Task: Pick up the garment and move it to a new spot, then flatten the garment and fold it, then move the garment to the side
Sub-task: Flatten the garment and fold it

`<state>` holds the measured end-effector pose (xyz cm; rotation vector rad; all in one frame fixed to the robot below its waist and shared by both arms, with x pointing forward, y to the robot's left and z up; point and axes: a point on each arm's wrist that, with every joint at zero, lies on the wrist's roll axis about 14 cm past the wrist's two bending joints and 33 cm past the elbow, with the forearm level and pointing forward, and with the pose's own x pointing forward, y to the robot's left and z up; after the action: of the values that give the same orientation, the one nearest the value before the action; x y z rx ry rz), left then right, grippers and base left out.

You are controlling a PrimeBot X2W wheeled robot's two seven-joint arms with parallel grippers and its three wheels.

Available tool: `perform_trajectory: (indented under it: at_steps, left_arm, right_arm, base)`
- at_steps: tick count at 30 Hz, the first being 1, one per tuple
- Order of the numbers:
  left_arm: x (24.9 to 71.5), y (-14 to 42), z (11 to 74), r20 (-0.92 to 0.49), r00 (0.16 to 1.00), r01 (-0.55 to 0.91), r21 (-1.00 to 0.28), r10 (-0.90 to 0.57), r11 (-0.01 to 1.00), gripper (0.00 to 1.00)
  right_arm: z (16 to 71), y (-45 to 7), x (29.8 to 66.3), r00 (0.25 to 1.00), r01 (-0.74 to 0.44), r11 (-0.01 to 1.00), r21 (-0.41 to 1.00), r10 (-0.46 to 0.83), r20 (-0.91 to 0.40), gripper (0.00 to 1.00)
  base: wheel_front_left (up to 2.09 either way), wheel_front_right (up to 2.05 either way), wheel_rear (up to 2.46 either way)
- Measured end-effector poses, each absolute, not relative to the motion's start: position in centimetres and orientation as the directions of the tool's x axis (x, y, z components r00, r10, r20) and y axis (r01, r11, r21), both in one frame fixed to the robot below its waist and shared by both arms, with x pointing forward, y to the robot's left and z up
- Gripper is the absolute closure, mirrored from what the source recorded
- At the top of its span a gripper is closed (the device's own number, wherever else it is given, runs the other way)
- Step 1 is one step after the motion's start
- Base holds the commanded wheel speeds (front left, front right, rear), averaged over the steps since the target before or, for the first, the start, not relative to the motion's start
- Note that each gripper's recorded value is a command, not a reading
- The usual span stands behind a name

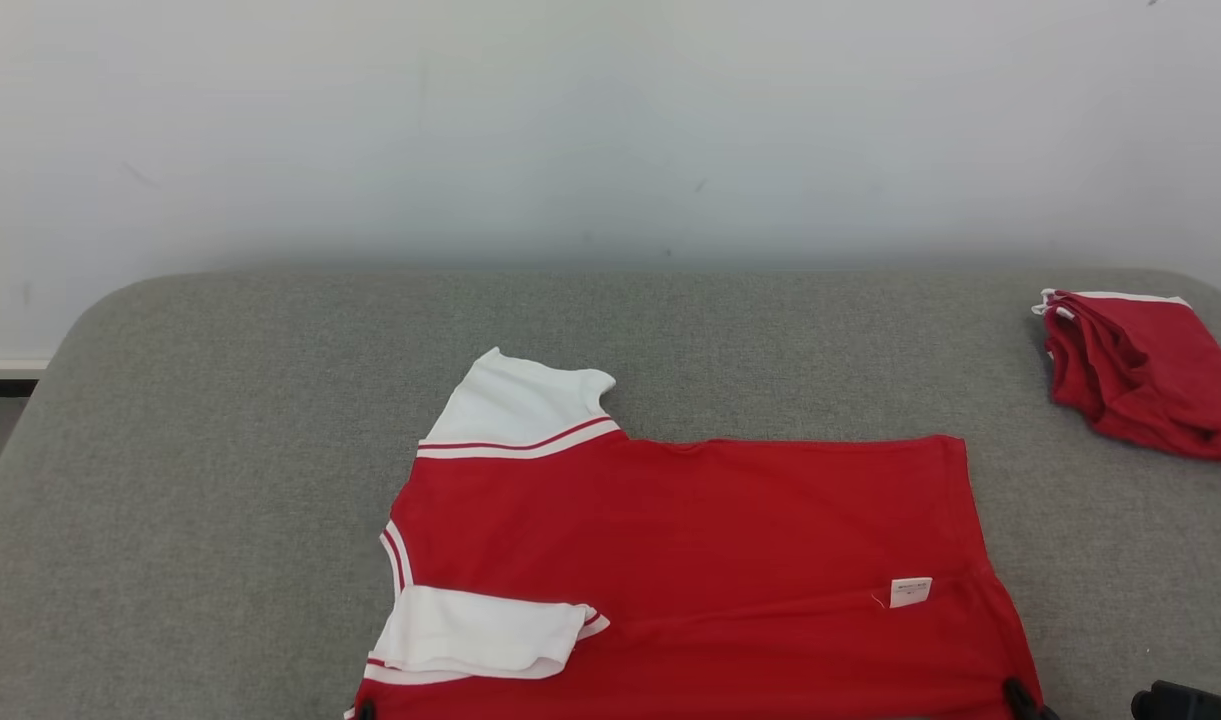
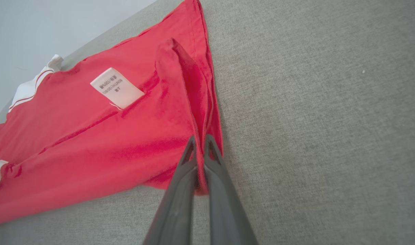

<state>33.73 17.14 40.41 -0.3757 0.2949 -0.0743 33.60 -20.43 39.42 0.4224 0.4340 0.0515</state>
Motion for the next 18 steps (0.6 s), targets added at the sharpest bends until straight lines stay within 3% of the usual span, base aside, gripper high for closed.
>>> perform_trajectory:
  at_steps: [1, 2, 3, 4, 10, 18]
  left_arm:
    - [33.4, 17.1, 40.3, -0.272, 0.954, 0.011, -0.376, -0.122, 0.926, 1.0]
    - [33.2, 17.1, 40.2, -0.275, 0.954, 0.008, -0.378, -0.12, 0.926, 0.8]
    - [33.0, 17.2, 40.1, -0.277, 0.954, 0.004, -0.376, -0.117, 0.927, 0.31]
    - [33.1, 17.3, 40.4, -0.27, 0.956, 0.002, -0.373, -0.111, 0.928, 0.0]
    - [34.3, 18.1, 43.1, -0.18, 0.981, 0.003, -0.36, -0.073, 0.933, 0.0]
    - [35.5, 19.6, 48.5, -0.005, 1.0, 0.011, -0.285, -0.014, 0.958, 0.0]
  right_arm:
    - [39.3, -20.4, 33.3, 0.903, 0.04, 0.911, 0.409, 0.142, -0.404, 1.0]
    - [39.3, -20.4, 33.1, 0.902, 0.041, 0.911, 0.411, 0.144, -0.407, 0.52]
    - [39.4, -20.4, 33.1, 0.905, 0.038, 0.912, 0.409, 0.143, -0.401, 0.0]
    - [39.7, -20.4, 33.2, 0.908, 0.033, 0.913, 0.406, 0.142, -0.394, 0.0]
    - [42.0, -20.0, 34.0, 0.943, 0.005, 0.911, 0.412, 0.133, -0.305, 0.0]
    - [47.7, -19.3, 35.6, 0.99, -0.069, 0.916, 0.395, 0.112, -0.087, 0.0]
  base:
    - [0.0, 0.0, 0.0]
    - [0.0, 0.0, 0.0]
    - [0.0, 0.0, 0.0]
    - [0.0, 0.0, 0.0]
    - [0.0, 0.0, 0.0]
    - [0.0, 0.0, 0.0]
